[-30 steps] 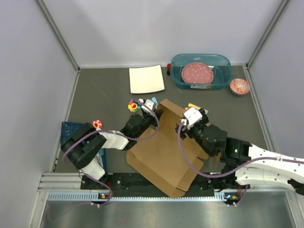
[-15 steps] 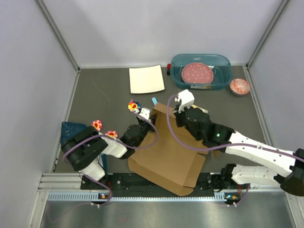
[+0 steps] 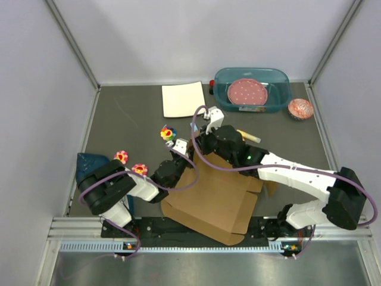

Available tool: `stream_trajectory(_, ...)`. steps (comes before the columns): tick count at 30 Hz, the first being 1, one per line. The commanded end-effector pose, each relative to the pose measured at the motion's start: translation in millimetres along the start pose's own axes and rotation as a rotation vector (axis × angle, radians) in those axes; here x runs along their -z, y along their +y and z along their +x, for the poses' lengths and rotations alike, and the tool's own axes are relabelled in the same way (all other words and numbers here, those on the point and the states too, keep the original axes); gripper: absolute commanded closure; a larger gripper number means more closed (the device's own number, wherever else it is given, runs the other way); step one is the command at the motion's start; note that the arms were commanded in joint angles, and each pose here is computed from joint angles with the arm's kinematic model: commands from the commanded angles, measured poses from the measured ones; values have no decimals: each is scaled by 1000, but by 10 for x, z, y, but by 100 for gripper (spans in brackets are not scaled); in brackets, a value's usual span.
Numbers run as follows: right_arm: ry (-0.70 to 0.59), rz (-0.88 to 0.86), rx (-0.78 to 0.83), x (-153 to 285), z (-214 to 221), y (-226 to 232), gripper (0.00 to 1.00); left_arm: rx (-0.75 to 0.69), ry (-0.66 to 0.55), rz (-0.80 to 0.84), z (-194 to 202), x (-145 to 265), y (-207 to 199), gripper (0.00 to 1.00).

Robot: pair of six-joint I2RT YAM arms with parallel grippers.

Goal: Fold the paper box

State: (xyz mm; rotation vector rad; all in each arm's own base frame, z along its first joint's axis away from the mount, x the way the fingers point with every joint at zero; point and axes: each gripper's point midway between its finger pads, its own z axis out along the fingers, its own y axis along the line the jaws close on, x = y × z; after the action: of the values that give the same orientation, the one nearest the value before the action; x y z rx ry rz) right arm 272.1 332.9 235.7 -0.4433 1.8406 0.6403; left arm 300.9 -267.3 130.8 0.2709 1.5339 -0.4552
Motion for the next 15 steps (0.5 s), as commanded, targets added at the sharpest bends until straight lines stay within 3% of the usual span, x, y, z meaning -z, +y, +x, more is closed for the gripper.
stream_trajectory(1, 38, -77, -34, -148, 146, 158, 100, -5, -18, -11, -61, 39, 17, 96)
stream_trajectory(5, 110, -55, -44, -202, 410, 54, 100, -11, -11, -6, -48, 30, -7, 94)
stream_trajectory(8, 90, -49, -65, -193, 374, -8, 100, -16, -4, -2, -35, 36, -23, 91)
stream_trajectory(15, -119, -84, -116, -52, -299, 44, 100, -41, -2, -5, -40, 51, -20, 90)
